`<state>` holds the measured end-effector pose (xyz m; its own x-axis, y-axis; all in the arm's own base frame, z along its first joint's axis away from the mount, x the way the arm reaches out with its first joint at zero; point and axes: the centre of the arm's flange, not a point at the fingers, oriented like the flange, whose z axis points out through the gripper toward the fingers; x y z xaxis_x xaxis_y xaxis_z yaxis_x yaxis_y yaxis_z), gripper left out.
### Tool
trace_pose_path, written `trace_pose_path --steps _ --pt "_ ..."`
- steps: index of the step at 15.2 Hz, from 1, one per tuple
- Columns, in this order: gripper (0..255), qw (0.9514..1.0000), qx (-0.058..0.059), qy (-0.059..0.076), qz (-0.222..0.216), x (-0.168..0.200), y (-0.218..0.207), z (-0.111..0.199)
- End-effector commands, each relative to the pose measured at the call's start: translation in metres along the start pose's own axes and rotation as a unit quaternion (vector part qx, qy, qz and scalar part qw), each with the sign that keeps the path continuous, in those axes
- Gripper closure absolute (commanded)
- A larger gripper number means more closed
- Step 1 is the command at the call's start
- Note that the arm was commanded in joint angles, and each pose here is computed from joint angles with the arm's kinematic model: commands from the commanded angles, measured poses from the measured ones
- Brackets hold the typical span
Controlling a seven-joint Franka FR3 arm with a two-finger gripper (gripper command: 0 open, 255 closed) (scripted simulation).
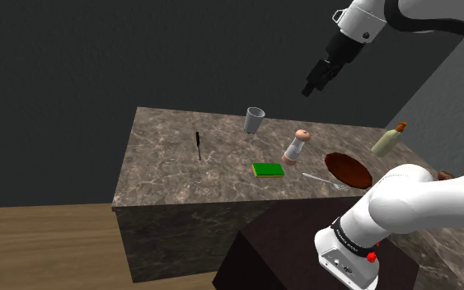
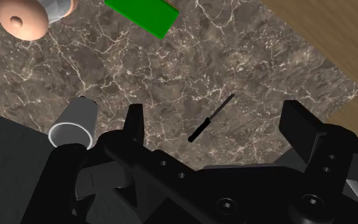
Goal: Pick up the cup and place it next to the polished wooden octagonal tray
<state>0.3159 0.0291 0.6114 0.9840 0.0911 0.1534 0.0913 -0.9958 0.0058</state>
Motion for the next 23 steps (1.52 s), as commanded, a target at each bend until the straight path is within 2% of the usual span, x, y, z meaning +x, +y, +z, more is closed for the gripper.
trace_pose_path --steps 1,23 --pt "0 1.0000 0.000 0.000 0.000 0.000 0.000 0.000" --pt "0 0.9991 -0.027 -0.032 0.006 0.161 0.115 0.216"
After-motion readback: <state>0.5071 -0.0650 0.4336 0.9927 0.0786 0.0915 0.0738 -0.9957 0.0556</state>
